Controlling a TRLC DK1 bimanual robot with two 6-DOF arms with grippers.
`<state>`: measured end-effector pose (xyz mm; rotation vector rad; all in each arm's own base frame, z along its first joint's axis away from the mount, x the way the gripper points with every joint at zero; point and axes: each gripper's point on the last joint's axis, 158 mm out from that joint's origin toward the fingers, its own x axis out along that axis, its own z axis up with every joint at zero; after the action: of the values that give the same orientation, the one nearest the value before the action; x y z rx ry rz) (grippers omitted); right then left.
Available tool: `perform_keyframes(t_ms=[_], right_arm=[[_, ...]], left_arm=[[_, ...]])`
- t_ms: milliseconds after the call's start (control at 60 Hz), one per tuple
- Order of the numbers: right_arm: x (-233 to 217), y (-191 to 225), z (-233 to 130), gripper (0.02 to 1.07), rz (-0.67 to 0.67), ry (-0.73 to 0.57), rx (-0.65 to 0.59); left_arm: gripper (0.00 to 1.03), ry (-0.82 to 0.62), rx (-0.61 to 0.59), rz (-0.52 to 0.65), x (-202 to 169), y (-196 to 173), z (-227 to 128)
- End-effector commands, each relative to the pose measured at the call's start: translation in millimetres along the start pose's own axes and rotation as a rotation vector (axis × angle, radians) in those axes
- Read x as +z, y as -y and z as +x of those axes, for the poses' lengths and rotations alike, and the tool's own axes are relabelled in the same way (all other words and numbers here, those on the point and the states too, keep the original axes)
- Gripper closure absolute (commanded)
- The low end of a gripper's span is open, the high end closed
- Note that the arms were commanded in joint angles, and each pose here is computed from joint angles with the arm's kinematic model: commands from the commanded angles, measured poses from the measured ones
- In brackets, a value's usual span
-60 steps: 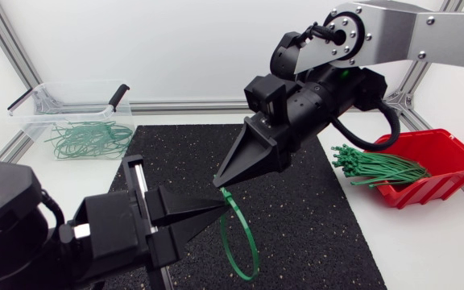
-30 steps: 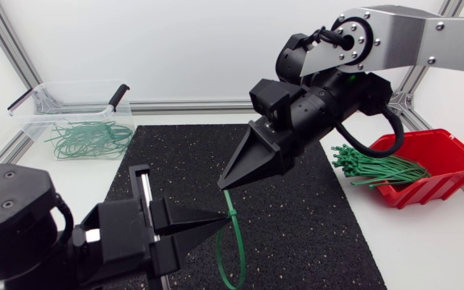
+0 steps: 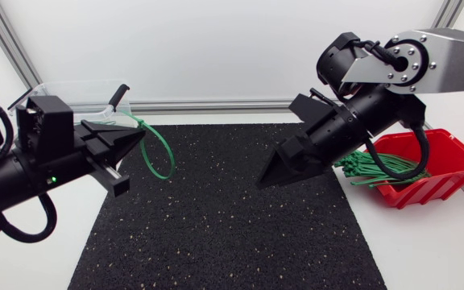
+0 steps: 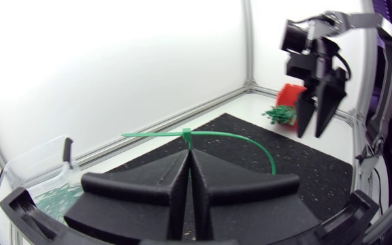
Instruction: Take a green cable tie from the red box, thread the tail through the head to close it, then place it in the transparent bin on the left.
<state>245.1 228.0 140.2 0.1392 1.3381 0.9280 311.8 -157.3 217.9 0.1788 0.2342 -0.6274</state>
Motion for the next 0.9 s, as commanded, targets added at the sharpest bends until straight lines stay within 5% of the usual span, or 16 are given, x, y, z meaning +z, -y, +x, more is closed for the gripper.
perform_keyframes(t_ms=[0,500,683,817,883], right_arm=[[-6.1,8.6,0.6,0.05,0.007,-0.002,-0.017],[-19.2,19.9,-10.5,0.05,-0.024,0.059,-0.102],[-24.4,18.0,-12.3,0.05,-0.029,0.065,-0.103],[-28.7,17.3,-12.6,0.05,-0.026,0.064,-0.103],[-31.1,17.0,-12.7,0.05,-0.026,0.064,-0.103]], left_arm=[[1.0,0.032,0.108,-0.085,26.2,-48.1,1.2],[1.0,-0.002,0.575,-0.326,58.9,-288.5,-0.2],[1.0,-0.11,0.715,-0.372,28.6,-357.7,8.8],[0.99,-0.325,0.712,-0.448,-27.0,-370.0,26.1],[0.81,-0.452,0.709,-0.484,-60.1,-367.0,33.6]])
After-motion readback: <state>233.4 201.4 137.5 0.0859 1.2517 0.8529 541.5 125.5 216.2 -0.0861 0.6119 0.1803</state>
